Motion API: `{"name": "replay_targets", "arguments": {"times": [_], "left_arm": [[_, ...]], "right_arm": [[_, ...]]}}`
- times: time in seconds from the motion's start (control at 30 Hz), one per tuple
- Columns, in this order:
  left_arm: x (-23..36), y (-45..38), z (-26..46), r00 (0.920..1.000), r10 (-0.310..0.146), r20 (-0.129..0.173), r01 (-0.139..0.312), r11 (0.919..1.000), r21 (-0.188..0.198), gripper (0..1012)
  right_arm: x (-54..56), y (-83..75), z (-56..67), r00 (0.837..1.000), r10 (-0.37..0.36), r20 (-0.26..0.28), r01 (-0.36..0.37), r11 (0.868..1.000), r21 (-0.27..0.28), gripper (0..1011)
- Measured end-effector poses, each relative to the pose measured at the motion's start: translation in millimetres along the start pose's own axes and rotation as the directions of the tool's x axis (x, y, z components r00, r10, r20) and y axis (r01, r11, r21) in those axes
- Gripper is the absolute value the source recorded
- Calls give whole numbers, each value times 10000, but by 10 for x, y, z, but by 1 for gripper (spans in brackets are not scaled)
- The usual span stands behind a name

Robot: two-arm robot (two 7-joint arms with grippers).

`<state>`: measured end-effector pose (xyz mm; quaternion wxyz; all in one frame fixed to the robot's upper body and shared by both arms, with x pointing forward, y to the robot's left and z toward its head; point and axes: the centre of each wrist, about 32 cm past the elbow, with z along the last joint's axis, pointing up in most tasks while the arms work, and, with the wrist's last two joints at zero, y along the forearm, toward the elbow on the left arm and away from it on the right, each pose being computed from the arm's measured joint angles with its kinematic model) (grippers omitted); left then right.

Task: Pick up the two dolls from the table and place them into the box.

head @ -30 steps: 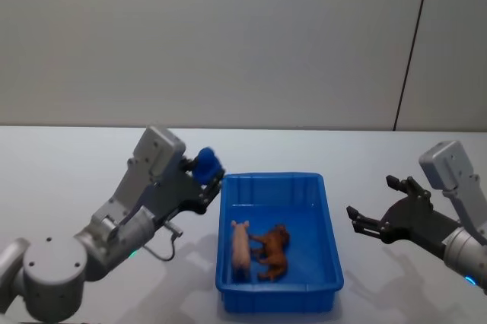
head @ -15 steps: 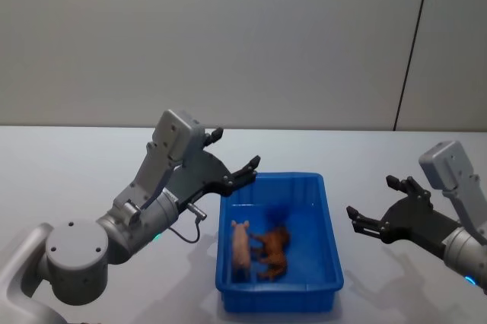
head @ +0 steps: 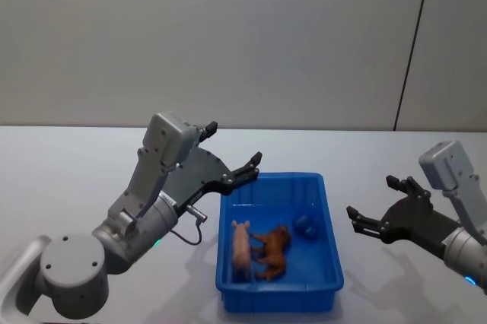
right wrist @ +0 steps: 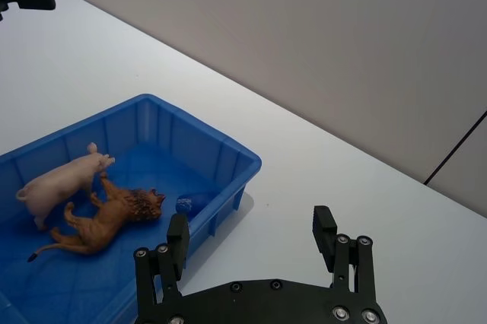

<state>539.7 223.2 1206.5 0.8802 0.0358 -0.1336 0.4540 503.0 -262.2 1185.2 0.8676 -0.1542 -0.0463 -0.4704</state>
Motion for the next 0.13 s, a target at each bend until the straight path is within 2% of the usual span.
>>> {"name": "replay_targets", "arguments": {"times": [0.13], "left_arm": [[-17,32,3,10000,76,-25,-76,9999,-78,1002]], "right_arm": [[0,0,0,10000,-1,0,1,10000,0,1000]]}}
